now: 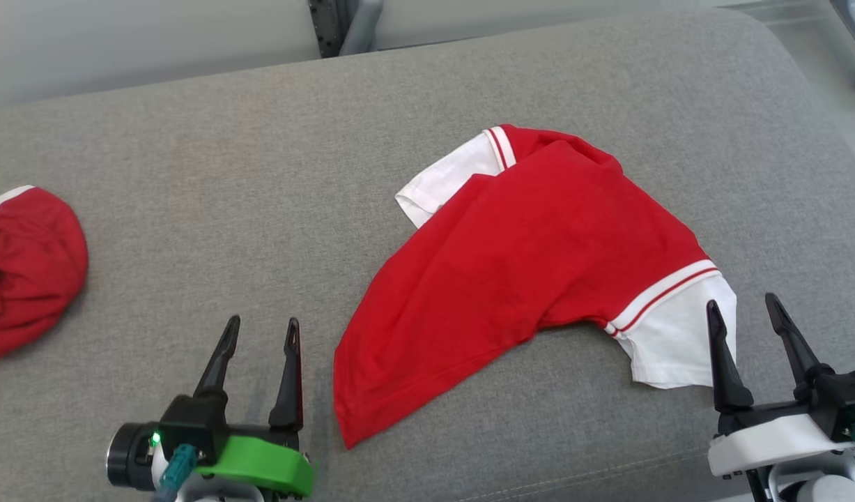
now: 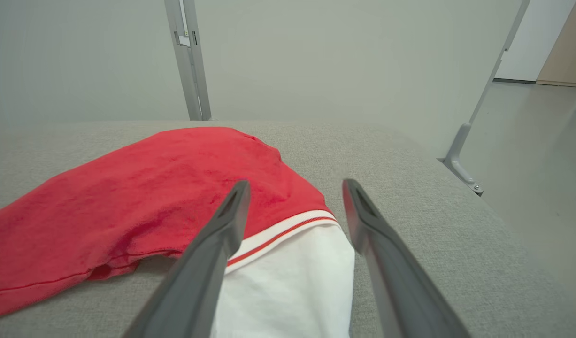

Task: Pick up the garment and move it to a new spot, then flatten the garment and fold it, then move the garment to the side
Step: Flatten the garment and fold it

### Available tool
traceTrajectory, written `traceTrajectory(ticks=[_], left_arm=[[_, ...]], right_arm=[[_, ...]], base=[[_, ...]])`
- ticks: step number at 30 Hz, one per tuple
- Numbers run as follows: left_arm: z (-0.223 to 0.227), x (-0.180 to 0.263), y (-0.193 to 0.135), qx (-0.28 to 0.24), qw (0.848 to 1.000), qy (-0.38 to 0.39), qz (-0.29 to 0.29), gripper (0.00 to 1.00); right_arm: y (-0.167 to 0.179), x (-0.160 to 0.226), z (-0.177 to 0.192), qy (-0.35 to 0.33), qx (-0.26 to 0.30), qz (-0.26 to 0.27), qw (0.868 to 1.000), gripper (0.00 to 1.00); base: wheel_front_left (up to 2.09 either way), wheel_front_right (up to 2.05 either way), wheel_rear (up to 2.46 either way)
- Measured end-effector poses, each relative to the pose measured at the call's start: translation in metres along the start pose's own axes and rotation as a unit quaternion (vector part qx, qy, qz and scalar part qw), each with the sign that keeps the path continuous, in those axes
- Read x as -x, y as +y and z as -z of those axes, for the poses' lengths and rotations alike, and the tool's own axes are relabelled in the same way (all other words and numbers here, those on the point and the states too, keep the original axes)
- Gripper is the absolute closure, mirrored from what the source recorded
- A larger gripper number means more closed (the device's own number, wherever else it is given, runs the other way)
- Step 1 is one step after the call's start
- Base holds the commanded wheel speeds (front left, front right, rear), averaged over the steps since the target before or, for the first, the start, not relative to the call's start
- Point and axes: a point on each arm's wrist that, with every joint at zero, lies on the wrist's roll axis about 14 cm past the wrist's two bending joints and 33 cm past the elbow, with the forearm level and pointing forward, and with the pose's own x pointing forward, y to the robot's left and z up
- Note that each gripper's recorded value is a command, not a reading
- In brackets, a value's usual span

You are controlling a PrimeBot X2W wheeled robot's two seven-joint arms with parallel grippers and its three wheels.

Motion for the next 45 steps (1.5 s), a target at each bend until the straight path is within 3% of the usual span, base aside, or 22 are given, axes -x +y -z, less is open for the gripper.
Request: traceTrajectory(ticks=[14, 24, 33, 37, 45], left_arm=[[0.014, 0.076, 0.039, -0.023, 0.997, 0.019, -0.067, 0.0], [0.01, 0.09, 0.055, -0.026, 0.996, 0.012, -0.088, 0.0], [0.008, 0.089, 0.054, -0.025, 0.996, 0.006, -0.085, 0.0], [0.021, 0.087, 0.045, 0.003, 0.997, 0.024, -0.078, 0.0], [0.05, 0.063, 0.001, 0.067, 0.993, 0.092, -0.021, 0.0]], right_arm=[[-0.021, 0.034, 0.013, 0.024, 0.017, 0.015, 0.999, 0.0], [-0.029, 0.042, 0.016, 0.03, 0.019, 0.026, 0.999, 0.0], [-0.022, 0.038, 0.016, 0.028, 0.012, 0.016, 0.999, 0.0], [-0.034, 0.03, 0.016, 0.029, 0.015, 0.025, 0.999, 0.0], [-0.04, 0.029, 0.077, 0.151, 0.038, 0.003, 0.988, 0.0]], base=[[0.0, 0.0, 0.0], [0.0, 0.0, 0.0], [0.0, 0.0, 0.0], [0.0, 0.0, 0.0], [0.0, 0.0, 0.0]])
